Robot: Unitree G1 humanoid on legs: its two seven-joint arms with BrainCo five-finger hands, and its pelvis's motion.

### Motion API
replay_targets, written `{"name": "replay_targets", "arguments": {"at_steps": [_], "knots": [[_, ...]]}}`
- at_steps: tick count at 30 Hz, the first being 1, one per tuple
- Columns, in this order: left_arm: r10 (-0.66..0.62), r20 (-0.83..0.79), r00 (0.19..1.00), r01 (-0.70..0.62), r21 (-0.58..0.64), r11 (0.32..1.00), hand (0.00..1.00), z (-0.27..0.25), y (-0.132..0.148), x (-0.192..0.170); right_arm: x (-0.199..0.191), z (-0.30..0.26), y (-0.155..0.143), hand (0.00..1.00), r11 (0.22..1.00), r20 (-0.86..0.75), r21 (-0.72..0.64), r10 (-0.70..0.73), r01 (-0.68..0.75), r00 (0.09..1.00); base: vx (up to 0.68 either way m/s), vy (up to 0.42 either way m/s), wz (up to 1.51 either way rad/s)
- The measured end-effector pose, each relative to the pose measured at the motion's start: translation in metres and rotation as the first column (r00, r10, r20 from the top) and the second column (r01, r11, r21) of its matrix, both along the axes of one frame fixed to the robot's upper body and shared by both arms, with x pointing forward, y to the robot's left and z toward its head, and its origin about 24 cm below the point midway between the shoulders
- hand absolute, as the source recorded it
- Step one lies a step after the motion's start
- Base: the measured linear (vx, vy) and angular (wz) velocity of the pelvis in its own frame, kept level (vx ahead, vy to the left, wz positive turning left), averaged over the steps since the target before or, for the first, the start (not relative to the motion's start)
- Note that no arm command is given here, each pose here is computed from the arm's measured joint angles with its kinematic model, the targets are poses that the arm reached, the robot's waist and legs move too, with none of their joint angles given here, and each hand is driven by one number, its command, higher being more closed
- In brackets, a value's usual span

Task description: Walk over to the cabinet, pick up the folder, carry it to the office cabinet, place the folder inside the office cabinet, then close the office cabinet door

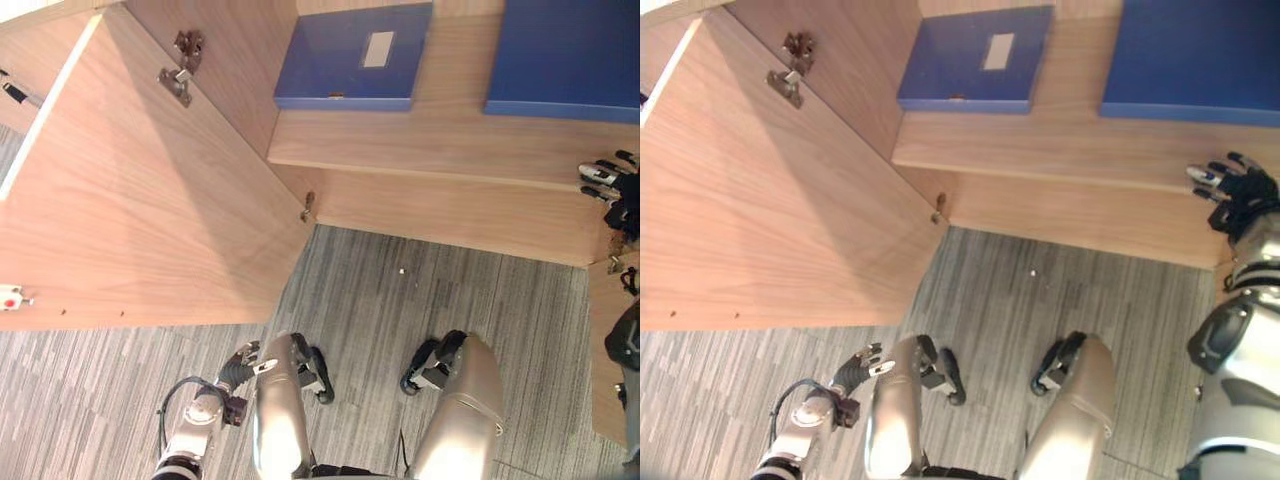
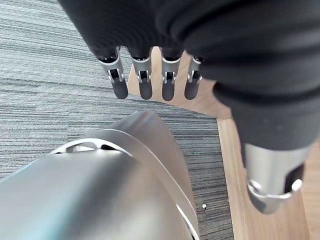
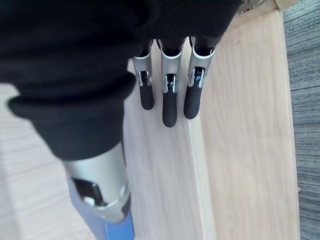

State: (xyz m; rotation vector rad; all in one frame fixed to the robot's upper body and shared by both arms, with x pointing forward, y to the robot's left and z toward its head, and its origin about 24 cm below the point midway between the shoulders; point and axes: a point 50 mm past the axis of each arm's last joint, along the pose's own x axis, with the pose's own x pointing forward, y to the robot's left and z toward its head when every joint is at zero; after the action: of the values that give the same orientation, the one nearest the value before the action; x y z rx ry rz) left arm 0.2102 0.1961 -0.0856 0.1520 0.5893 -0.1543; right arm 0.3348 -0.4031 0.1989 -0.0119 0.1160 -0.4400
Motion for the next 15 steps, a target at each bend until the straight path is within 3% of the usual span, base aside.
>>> {"name": "replay_targets", "arguments": {"at_steps": [7, 15], "knots": [[-0.009, 0.004, 1.000, 0.009, 0.009, 1.000, 0.00, 0.001, 0.000, 0.002, 0.003, -0.028, 0.009, 0.00, 0.999, -0.087, 0.034, -0.007, 0.010, 0.996, 0.04, 0.008, -0.09], [-0.032, -0.022, 0.999, 0.034, 0.098, 0.995, 0.00, -0.002, 0.012, 0.000, 0.021, 0.005, 0.025, 0.00, 0.995, -0.073, -0.100, 0.012, -0.019, 0.997, 0.01, 0.115, -0.25]]}}
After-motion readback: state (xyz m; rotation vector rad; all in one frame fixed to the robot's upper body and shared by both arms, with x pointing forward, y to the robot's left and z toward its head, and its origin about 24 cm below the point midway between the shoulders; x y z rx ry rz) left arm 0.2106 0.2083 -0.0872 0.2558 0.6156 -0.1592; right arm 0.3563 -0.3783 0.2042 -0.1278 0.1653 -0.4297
